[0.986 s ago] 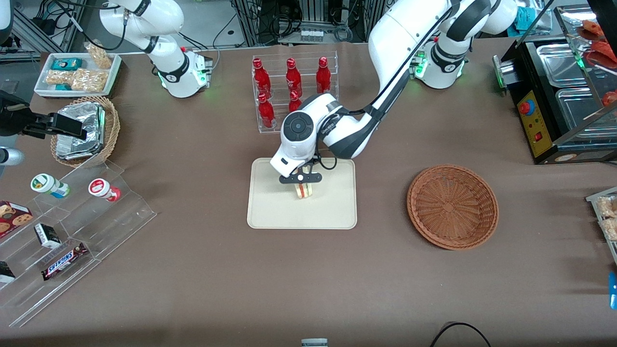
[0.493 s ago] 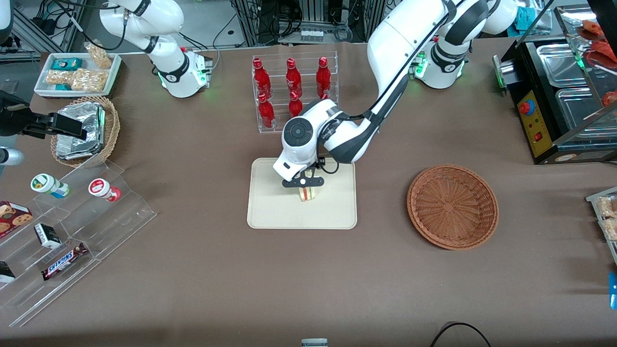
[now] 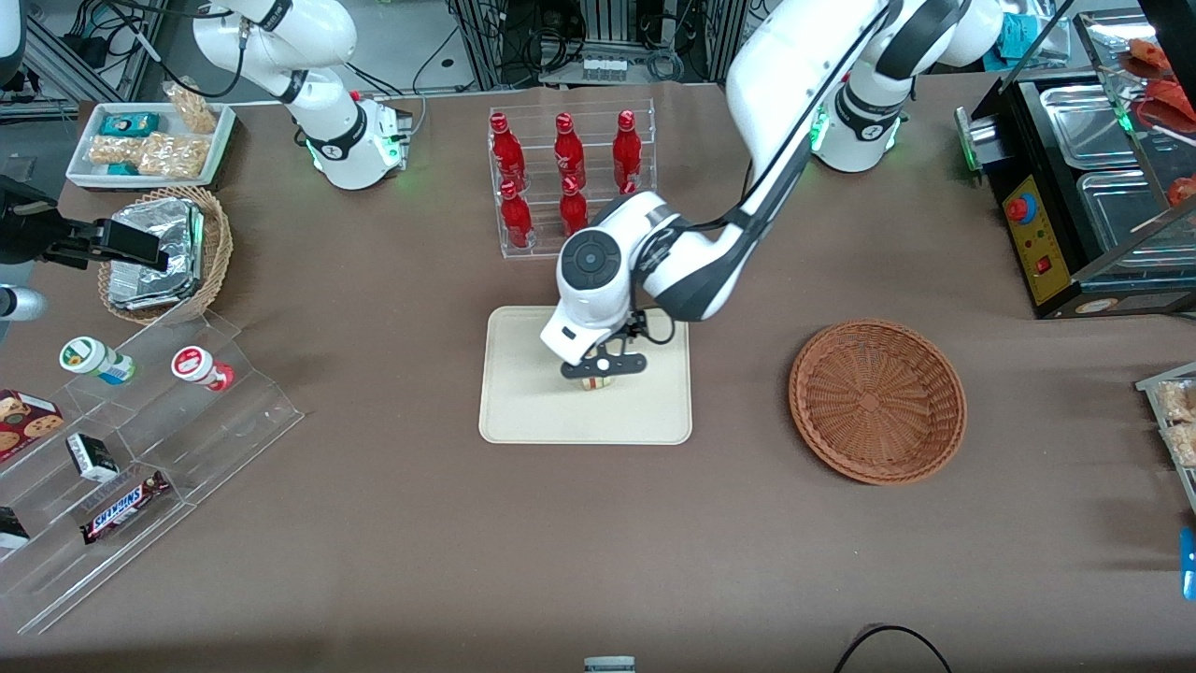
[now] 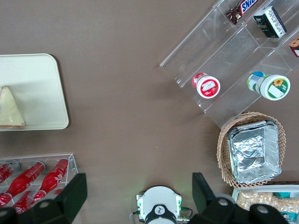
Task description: Place sandwich from basket to tray
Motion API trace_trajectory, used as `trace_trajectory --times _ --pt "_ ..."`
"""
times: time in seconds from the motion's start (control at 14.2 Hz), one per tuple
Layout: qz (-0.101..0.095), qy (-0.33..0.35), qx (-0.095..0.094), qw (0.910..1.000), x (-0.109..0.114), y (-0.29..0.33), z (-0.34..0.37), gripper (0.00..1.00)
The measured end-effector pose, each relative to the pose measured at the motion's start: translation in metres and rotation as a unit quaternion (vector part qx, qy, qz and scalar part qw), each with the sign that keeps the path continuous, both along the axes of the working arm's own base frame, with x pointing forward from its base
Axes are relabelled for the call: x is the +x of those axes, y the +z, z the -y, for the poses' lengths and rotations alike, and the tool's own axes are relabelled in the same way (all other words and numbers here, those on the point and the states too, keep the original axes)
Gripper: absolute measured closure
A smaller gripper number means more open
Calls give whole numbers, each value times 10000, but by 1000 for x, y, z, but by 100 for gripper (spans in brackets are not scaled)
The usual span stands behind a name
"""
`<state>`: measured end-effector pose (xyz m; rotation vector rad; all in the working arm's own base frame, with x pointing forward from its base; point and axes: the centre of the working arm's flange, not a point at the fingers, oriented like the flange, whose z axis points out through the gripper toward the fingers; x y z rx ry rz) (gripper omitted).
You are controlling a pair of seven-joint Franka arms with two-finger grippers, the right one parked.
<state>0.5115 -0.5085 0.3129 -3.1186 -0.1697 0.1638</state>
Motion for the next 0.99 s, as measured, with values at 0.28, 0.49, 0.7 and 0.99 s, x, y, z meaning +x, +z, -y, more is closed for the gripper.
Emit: trace_trajectory --times 0.28,0.49,0.7,0.99 --pt "-453 -35 175 9988 40 108 -106 0" --pt "-963 -160 201 9950 53 168 -202 0" --pt "-1233 -67 395 9916 50 208 -270 0" --pt "-1377 -223 511 9889 47 247 -351 0"
